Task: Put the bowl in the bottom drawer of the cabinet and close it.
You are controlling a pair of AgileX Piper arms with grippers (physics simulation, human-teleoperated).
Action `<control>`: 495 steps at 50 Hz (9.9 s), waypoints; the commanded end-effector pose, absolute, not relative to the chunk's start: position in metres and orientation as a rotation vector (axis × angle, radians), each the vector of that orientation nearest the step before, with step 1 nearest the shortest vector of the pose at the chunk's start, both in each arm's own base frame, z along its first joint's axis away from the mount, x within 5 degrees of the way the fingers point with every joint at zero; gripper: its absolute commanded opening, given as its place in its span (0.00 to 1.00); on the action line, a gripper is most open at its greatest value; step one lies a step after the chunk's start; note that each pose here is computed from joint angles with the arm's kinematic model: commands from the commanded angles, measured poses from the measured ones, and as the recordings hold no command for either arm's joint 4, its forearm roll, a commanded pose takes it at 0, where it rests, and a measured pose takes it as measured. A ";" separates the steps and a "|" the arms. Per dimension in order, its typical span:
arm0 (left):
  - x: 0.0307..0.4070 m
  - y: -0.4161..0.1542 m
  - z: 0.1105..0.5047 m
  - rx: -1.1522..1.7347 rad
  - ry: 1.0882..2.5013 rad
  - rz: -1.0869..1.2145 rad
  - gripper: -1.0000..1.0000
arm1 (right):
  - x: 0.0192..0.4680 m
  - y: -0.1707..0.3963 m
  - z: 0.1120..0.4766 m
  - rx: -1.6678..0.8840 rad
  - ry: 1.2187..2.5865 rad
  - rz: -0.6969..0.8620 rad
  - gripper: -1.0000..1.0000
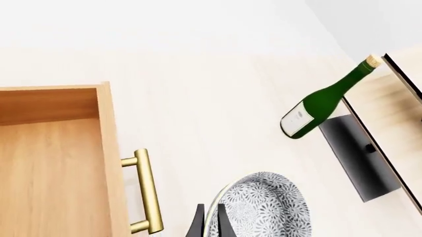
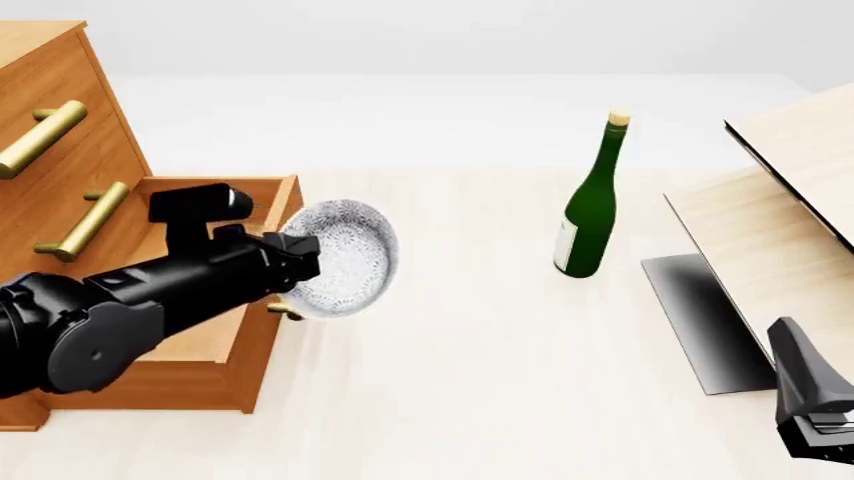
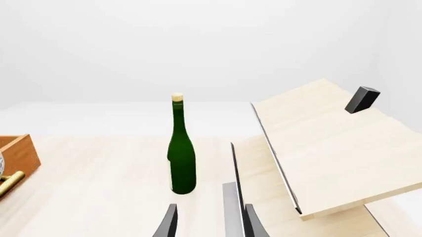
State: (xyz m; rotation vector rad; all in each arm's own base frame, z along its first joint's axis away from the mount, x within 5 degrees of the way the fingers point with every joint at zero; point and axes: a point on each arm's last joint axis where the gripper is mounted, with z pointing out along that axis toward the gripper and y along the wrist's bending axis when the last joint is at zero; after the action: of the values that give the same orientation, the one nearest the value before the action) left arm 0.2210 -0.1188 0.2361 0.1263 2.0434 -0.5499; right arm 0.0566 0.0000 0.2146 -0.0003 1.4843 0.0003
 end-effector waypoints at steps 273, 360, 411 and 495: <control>0.255 0.037 0.136 -0.727 2.098 -0.209 1.00 | 0.057 0.000 0.214 0.000 1.484 0.000 1.00; 0.223 0.028 0.186 -0.580 2.024 -0.187 1.00 | 0.057 0.000 0.214 0.000 1.484 0.000 1.00; 0.211 0.000 0.208 -0.385 2.027 -0.233 1.00 | 0.057 0.000 0.214 0.000 1.484 0.000 1.00; 0.200 -0.071 0.251 0.207 1.988 -0.309 1.00 | 0.057 0.000 0.214 0.000 1.484 0.000 1.00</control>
State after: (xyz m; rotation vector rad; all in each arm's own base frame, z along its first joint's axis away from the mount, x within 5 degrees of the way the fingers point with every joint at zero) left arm 0.2050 -0.0635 0.2421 0.1429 2.0170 -0.2921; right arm 0.0566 0.0000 0.2146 -0.0003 1.4843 0.0003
